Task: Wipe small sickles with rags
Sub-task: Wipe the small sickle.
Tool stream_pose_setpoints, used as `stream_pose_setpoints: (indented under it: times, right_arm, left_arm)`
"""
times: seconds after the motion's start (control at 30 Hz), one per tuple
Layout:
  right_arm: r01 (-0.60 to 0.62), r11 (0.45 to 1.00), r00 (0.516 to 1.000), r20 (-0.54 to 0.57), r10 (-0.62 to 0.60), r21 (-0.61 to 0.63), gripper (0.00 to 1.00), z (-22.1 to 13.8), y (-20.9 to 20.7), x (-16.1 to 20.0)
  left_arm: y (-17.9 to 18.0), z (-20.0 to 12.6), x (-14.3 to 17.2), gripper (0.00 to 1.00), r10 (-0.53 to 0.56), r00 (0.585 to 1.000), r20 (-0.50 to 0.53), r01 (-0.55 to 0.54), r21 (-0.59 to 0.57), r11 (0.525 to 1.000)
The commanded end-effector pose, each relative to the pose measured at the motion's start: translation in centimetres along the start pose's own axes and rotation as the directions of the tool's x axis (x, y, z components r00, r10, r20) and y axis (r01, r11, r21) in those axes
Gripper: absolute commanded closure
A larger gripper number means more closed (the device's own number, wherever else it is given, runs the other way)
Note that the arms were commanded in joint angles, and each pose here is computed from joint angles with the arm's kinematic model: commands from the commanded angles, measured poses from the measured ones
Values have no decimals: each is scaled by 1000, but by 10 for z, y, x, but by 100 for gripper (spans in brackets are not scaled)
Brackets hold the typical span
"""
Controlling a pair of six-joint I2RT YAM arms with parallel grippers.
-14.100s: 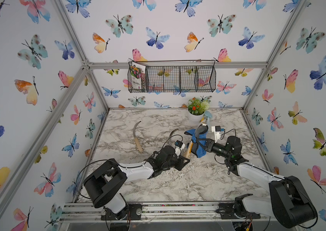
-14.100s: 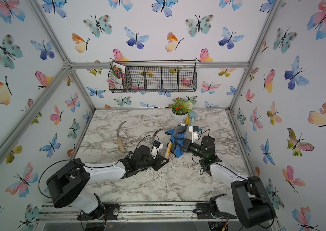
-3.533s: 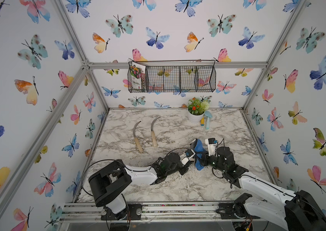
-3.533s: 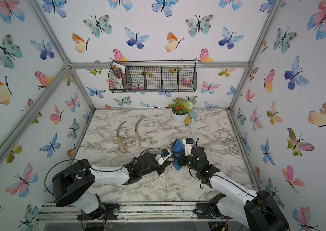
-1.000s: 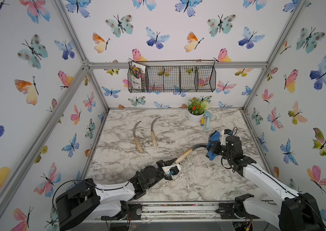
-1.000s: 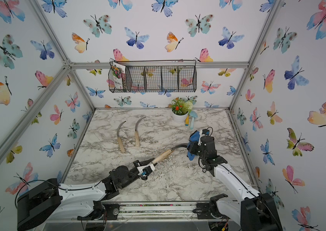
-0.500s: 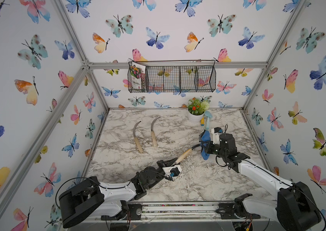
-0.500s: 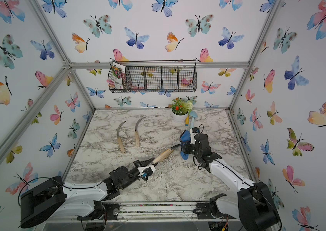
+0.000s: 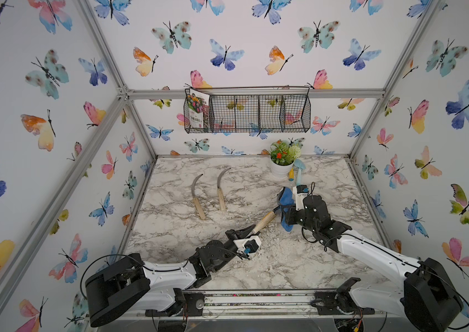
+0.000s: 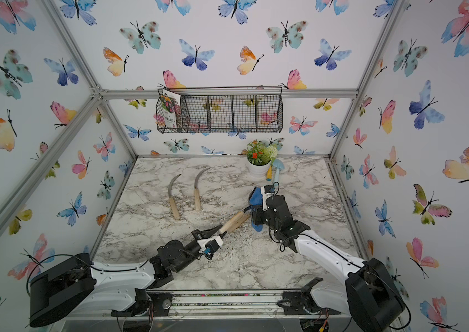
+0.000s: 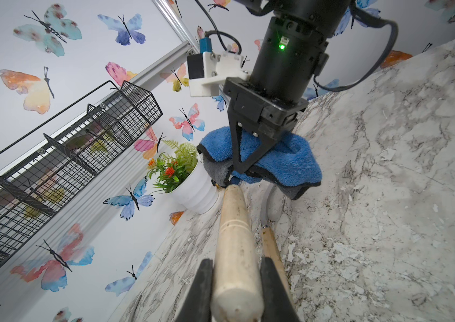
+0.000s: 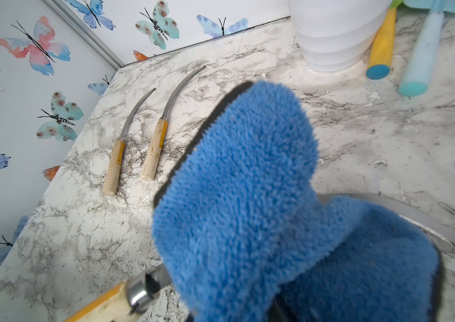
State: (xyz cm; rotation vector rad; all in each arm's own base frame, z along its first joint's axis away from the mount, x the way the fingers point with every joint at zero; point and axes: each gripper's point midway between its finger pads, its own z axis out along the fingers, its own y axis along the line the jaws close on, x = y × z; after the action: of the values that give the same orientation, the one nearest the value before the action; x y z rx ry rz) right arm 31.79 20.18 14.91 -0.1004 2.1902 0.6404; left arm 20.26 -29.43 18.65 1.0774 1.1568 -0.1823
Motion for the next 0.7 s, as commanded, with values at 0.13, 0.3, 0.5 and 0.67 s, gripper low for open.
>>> stream_pose_setpoints:
  times: [0.13, 0.3, 0.5, 0.67]
  right_arm:
    - [-118, 983, 993, 7, 118, 141, 98, 5, -77, -8]
    - [-134, 967, 991, 55, 125, 218, 98, -10, -84, -25]
    - [-205, 883, 966, 234, 113, 421, 98, -56, -114, -55]
    - [-103, 964, 973, 225, 47, 244, 98, -51, -72, -80]
  left_arm:
    - [26, -9, -16, 100, -32, 998, 54, 37, -104, 994]
    - [42, -9, -9, 100, -49, 999, 7, 49, -188, 981]
    - [61, -9, 5, 100, -96, 993, -68, 73, -283, 956]
    - [44, -15, -1, 100, -69, 998, -13, 65, -190, 980]
